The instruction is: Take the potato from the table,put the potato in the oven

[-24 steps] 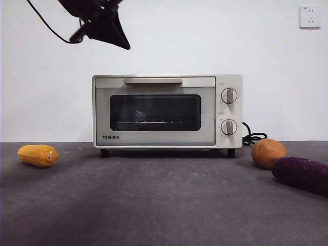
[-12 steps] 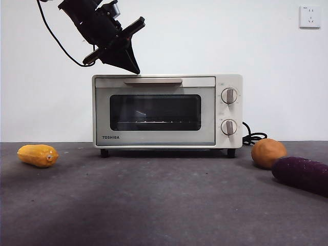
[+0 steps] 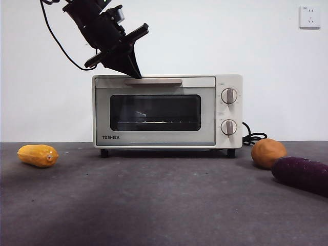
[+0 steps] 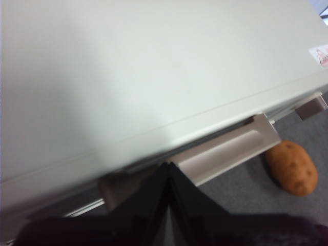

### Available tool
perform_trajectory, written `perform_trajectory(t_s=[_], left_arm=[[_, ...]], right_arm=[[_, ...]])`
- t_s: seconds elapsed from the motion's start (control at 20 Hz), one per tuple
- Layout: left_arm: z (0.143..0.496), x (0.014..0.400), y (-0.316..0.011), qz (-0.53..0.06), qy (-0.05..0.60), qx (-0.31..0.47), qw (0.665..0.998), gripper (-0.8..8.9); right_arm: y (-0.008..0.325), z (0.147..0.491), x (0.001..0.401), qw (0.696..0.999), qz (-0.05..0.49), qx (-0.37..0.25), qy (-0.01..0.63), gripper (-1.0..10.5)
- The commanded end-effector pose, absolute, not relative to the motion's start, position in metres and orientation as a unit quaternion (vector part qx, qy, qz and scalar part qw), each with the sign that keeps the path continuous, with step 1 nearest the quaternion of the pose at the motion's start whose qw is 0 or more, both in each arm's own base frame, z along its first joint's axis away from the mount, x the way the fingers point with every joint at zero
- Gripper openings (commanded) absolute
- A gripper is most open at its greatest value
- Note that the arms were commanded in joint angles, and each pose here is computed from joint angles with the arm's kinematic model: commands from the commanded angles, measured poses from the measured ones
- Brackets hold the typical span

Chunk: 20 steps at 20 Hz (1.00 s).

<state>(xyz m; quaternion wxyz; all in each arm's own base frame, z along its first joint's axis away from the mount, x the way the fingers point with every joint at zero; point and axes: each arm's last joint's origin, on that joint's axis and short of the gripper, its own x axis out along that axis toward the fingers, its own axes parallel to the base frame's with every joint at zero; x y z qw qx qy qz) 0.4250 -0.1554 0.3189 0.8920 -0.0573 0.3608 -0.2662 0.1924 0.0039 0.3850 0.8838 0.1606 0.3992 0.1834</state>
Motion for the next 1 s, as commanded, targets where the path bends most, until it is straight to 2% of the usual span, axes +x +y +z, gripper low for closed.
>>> perform_trajectory(t_s=[0.05,0.45,0.6,1.0], left_arm=[[0.301,0.428,-0.161,-0.267,0.386,-0.039,0.883,-0.06],[0.291,0.416,-0.158,-0.267,0.455,-0.002,0.850,-0.06],[0.286,0.410,-0.157,-0.245,0.480,0.034,0.842,-0.06],[0.282,0.397,-0.174,-0.234,0.505,0.091,0.826,-0.06]], right_arm=[[0.004,0.386,0.192,0.883,0.187,0.157,0.400,0.0],[0.004,0.385,0.191,0.881,0.186,0.158,0.405,0.0],[0.004,0.385,0.191,0.880,0.186,0.158,0.406,0.0],[0.004,0.383,0.189,0.877,0.191,0.147,0.416,0.0]])
